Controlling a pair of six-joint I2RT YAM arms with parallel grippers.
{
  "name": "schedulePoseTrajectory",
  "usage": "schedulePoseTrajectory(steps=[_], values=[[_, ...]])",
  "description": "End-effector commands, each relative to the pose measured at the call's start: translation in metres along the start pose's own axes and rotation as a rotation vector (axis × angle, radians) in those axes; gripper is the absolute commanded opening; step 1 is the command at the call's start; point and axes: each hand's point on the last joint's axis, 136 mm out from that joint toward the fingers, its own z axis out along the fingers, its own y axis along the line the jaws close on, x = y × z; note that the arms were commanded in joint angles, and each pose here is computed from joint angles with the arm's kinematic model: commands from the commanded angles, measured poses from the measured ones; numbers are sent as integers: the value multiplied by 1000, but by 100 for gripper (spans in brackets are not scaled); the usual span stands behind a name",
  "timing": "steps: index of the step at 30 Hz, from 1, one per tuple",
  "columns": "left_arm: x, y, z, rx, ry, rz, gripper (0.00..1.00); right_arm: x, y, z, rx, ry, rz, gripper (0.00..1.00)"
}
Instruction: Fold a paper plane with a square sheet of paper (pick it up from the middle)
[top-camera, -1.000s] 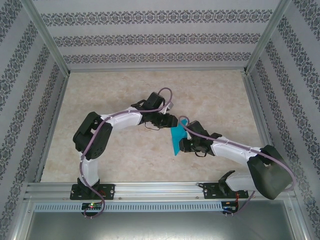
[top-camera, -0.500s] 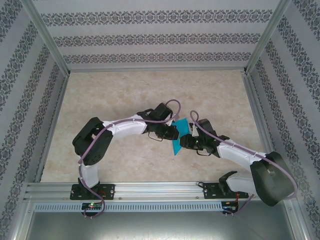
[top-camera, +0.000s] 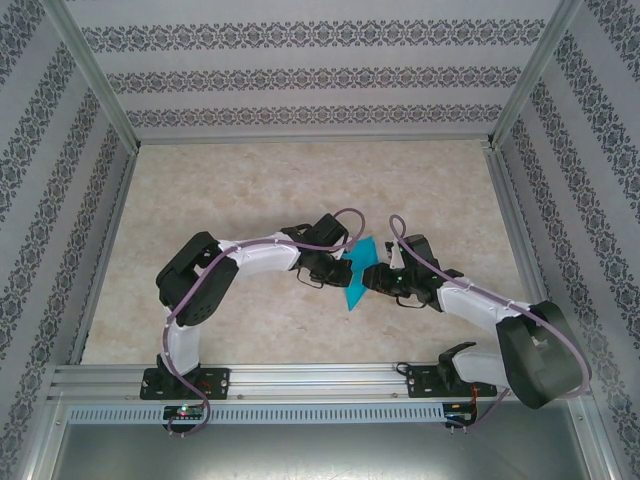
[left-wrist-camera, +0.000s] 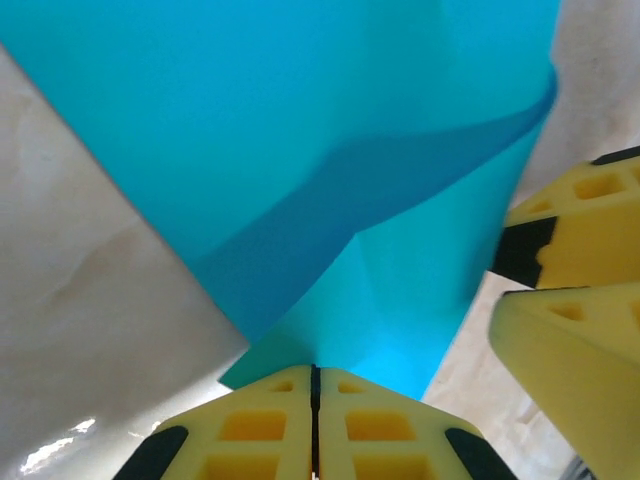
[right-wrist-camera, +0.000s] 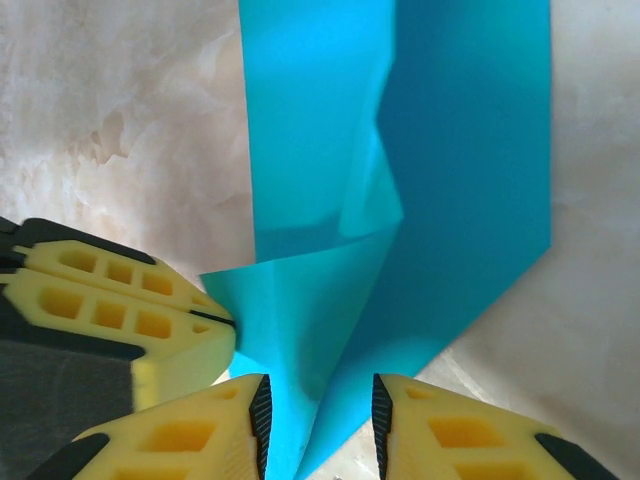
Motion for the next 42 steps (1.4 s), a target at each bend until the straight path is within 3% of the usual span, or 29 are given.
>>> schedulePoseTrajectory(steps=[1,13,28,42], values=[[-2,1,6,-15,-1,30,9,-2,3,3,-36,5,5,34],[-8,1,14,-6,0,36,7,-8,2,9,-61,12,19,31],[-13,-4,16,31,-9,31,7,-4,-20,14,29,47,37,5],[-9,-3,6,25,-11,24,7,-3,-29,17,62,60,67,0]])
